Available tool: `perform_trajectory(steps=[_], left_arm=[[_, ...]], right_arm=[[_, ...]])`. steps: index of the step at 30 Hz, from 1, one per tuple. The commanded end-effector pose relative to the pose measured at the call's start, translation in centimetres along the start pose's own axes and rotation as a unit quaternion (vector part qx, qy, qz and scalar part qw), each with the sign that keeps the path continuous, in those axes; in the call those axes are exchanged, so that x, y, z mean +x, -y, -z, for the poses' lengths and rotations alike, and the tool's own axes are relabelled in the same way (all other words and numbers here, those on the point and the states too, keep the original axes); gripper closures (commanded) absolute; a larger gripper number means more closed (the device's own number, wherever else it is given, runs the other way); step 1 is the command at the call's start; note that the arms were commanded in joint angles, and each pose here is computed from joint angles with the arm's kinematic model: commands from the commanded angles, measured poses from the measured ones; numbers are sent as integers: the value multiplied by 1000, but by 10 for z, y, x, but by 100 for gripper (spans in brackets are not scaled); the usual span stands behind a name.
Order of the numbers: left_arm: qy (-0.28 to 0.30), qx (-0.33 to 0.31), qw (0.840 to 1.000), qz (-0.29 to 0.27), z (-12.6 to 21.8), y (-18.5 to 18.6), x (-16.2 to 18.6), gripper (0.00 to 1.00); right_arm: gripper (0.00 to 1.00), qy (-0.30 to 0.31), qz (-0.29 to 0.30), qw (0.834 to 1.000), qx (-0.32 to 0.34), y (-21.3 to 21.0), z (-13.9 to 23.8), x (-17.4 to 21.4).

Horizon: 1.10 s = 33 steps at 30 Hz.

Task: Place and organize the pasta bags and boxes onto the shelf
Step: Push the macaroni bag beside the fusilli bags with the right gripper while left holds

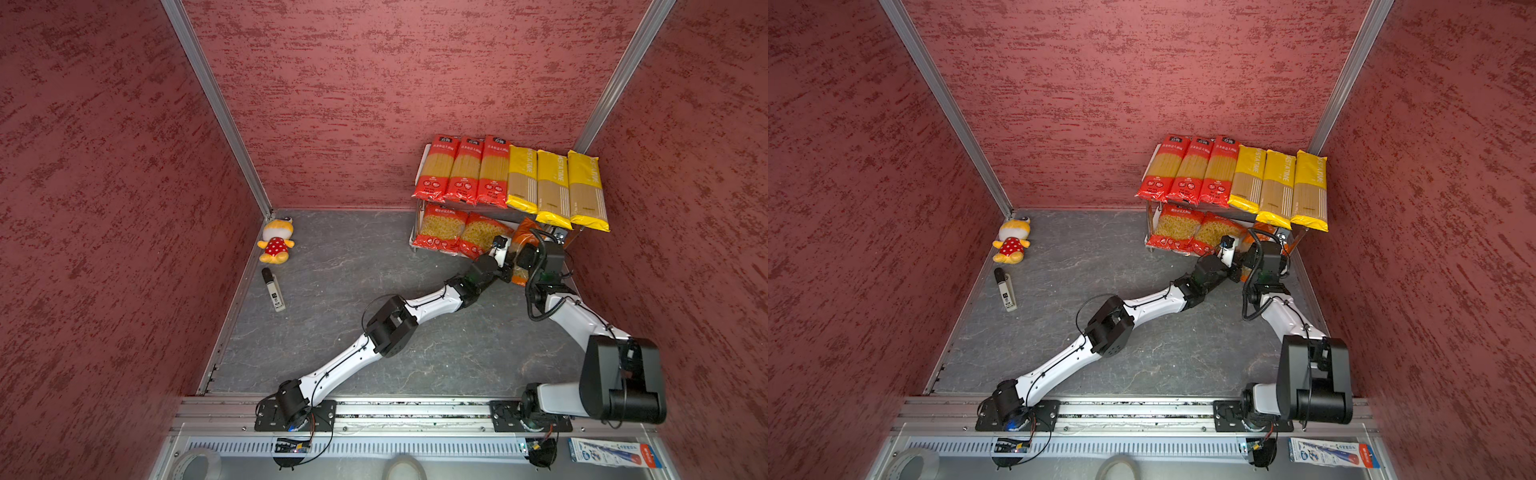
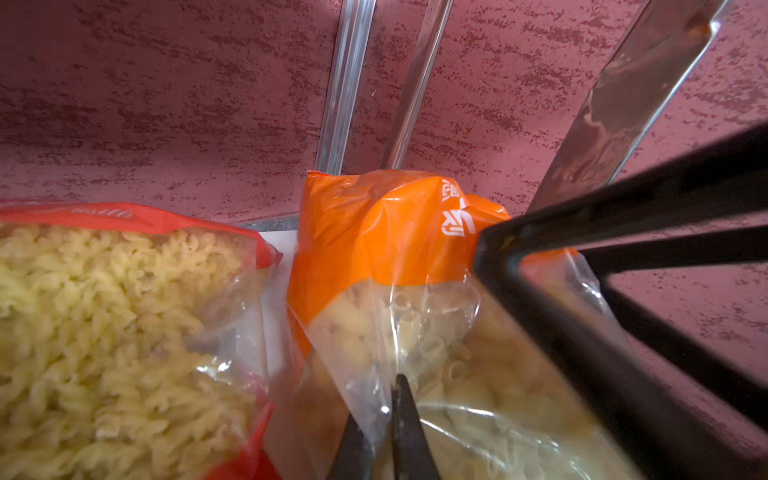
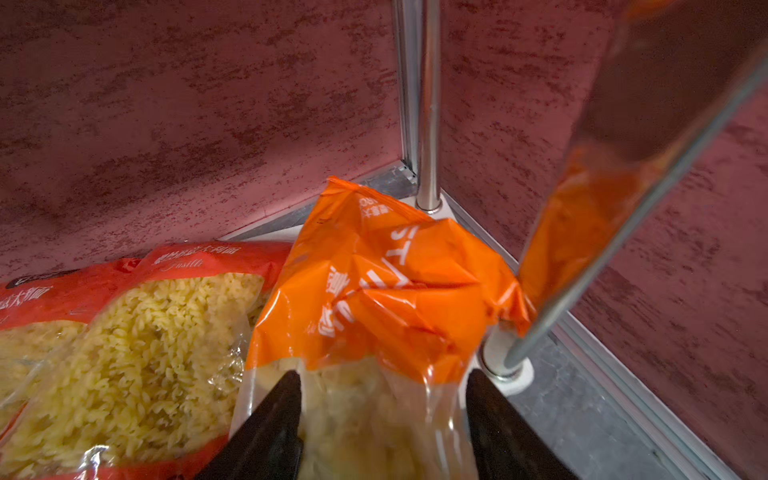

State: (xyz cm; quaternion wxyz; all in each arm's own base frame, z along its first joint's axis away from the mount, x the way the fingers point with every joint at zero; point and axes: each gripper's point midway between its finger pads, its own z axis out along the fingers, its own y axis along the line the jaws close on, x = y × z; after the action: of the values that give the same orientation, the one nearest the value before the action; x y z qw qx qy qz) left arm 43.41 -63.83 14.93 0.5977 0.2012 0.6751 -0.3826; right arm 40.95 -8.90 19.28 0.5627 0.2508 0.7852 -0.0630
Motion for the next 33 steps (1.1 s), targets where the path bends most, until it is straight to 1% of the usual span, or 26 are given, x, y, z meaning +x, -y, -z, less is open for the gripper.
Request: perform_trajectory(steps=[1,4,8,12,16,18,19,22,23,24,26,28,31,33], left_arm=[[47,-25,999,-9,0,-1,-19,100],[49,-45,998,-6,1,-9,-18,100],[57,-46,997,1,1,-8,-27,100],[64,-40,997,7,2,-2,-36,100],[65,-39,997,19,2,0,-36,100],[71,-33,997,17,3,6,-43,100],[73,-30,997,13,3,9,-45,100],[83,-21,996,11,4,16,-52,100],[82,-20,996,12,3,17,-51,100],[81,-19,996,13,3,17,-49,100],[76,-18,997,14,2,17,-45,100],[72,-15,997,12,2,17,-43,100],[74,-11,997,12,2,18,-46,100],[74,-9,997,10,1,15,-46,99]], right_arm=[[34,-35,-32,998,41,19,15,10],[34,-63,-69,995,19,14,29,19],[34,-110,-128,986,-16,9,49,47],[33,-149,-197,967,-64,1,63,71],[32,-164,-270,944,-101,-1,57,87],[32,-154,-316,928,-126,-1,53,90],[32,-147,-331,923,-133,-1,51,90],[33,-117,-367,911,-145,2,44,91],[33,-98,-377,908,-155,2,41,86],[34,-80,-382,907,-159,3,38,82],[34,-65,-391,904,-160,5,28,78],[36,-41,-396,900,-177,2,22,68],[40,-15,-406,893,-195,-1,14,56],[45,-2,-409,890,-201,-2,9,45]])
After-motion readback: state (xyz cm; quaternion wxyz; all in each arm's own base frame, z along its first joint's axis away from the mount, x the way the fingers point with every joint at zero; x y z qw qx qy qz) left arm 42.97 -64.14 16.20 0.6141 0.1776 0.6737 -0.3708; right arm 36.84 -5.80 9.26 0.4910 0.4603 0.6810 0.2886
